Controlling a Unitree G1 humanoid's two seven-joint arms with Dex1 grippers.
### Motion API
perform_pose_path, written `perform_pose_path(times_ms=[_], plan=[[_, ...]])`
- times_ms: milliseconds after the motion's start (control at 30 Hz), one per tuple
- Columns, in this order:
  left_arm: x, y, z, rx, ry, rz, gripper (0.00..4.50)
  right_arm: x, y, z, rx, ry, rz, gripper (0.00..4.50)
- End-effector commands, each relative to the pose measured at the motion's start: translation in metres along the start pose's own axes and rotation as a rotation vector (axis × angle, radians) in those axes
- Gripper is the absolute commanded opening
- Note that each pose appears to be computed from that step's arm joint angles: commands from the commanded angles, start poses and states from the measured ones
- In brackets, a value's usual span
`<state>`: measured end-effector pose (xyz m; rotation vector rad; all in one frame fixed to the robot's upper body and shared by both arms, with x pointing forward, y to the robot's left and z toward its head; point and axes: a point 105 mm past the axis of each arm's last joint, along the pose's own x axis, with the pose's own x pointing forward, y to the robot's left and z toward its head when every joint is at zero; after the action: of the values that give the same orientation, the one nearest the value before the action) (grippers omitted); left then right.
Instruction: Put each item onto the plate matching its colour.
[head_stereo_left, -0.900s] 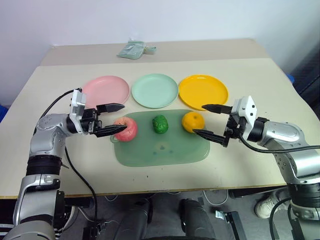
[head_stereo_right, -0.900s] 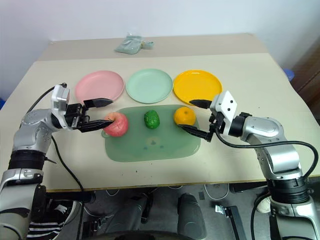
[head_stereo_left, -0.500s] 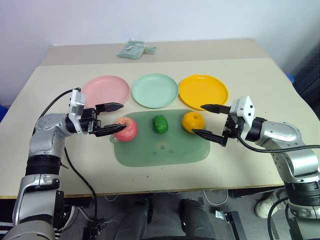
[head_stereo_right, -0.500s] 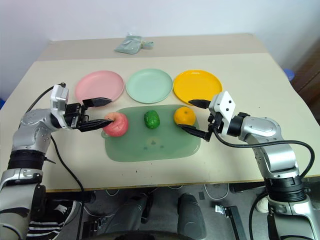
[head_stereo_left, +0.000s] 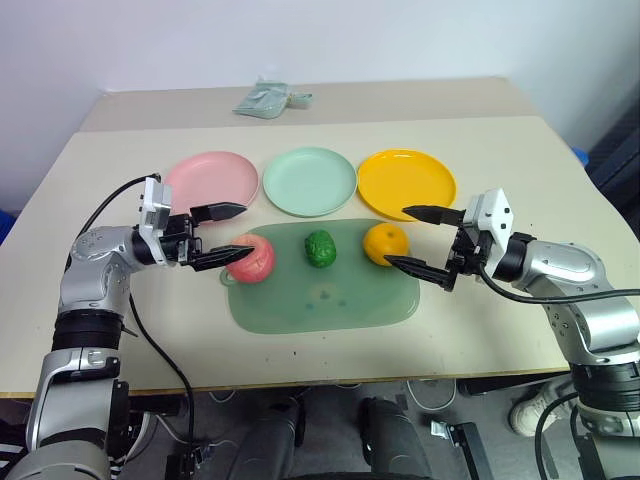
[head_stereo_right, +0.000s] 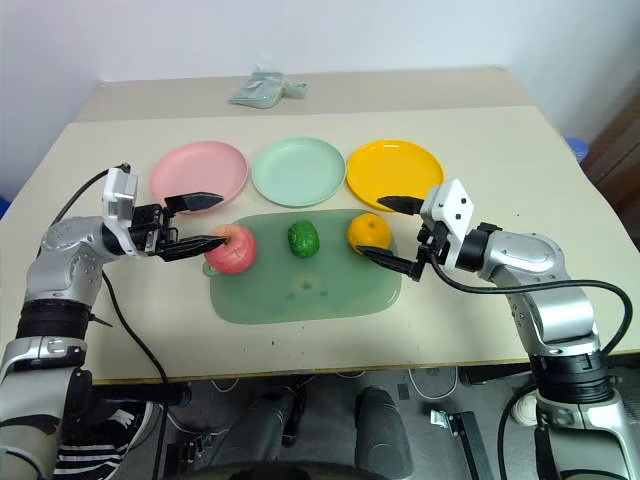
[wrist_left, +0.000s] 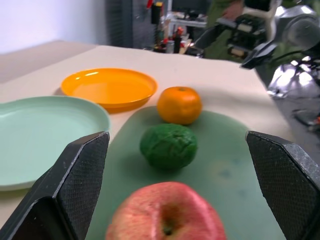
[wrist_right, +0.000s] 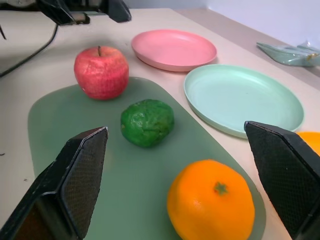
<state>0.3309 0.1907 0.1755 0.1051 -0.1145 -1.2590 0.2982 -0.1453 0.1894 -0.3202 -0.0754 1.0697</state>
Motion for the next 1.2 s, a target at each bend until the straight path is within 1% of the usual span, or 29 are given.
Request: perform_pose_path(times_ms=[33, 133, 267, 367, 467, 567, 800, 867, 900, 933, 967, 1100, 1167, 1200], plan=[[-0.006, 0.001, 0.007, 0.028, 0.012, 0.040, 4.50, 0.003, 0.003, 0.016, -0.045, -0.044, 0.039, 4.46], [-0.006, 0.000, 0.005, -0.003, 0.011, 0.057, 4.50, 0.006, 0.005, 0.019, -0.040, -0.056, 0.058, 4.46], [-0.002, -0.003, -0.007, -0.085, 0.048, 0.058, 4.50, 0.006, 0.019, 0.016, -0.020, -0.013, 0.139, 4.46], [0.005, -0.004, -0.011, -0.121, 0.054, 0.068, 4.50, 0.002, 0.022, 0.015, 0.011, 0.023, 0.172, 4.46], [0.011, -0.005, -0.017, -0.104, 0.085, 0.065, 4.50, -0.001, 0.021, 0.011, -0.022, 0.072, 0.175, 4.46], [0.009, -0.006, -0.028, -0.083, 0.153, 0.058, 4.50, -0.002, 0.018, 0.012, -0.031, 0.077, 0.167, 4.46], [0.007, -0.002, -0.053, 0.048, 0.257, 0.061, 4.50, -0.002, 0.018, 0.009, -0.057, 0.067, 0.146, 4.46], [0.009, -0.002, -0.055, 0.074, 0.258, 0.049, 3.95, -0.003, 0.016, 0.010, -0.059, 0.063, 0.139, 4.50], [0.010, -0.001, -0.054, 0.088, 0.249, 0.057, 3.72, -0.003, 0.015, 0.010, -0.059, 0.061, 0.136, 4.50], [0.012, 0.002, -0.051, 0.104, 0.232, 0.071, 3.32, -0.003, 0.015, 0.010, -0.060, 0.062, 0.134, 4.50], [0.013, 0.005, -0.048, 0.114, 0.210, 0.085, 3.16, -0.003, 0.014, 0.010, -0.062, 0.061, 0.131, 4.50], [0.012, 0.023, -0.023, 0.095, 0.077, 0.187, 3.16, -0.001, 0.009, 0.016, -0.070, 0.024, 0.101, 4.50], [0.009, 0.041, -0.006, 0.118, 0.020, 0.295, 3.16, 0.001, 0.008, 0.019, -0.072, 0.014, 0.091, 4.50], [0.005, 0.054, 0.004, 0.146, -0.005, 0.381, 3.16, 0.003, 0.006, 0.020, -0.074, 0.007, 0.078, 4.50]])
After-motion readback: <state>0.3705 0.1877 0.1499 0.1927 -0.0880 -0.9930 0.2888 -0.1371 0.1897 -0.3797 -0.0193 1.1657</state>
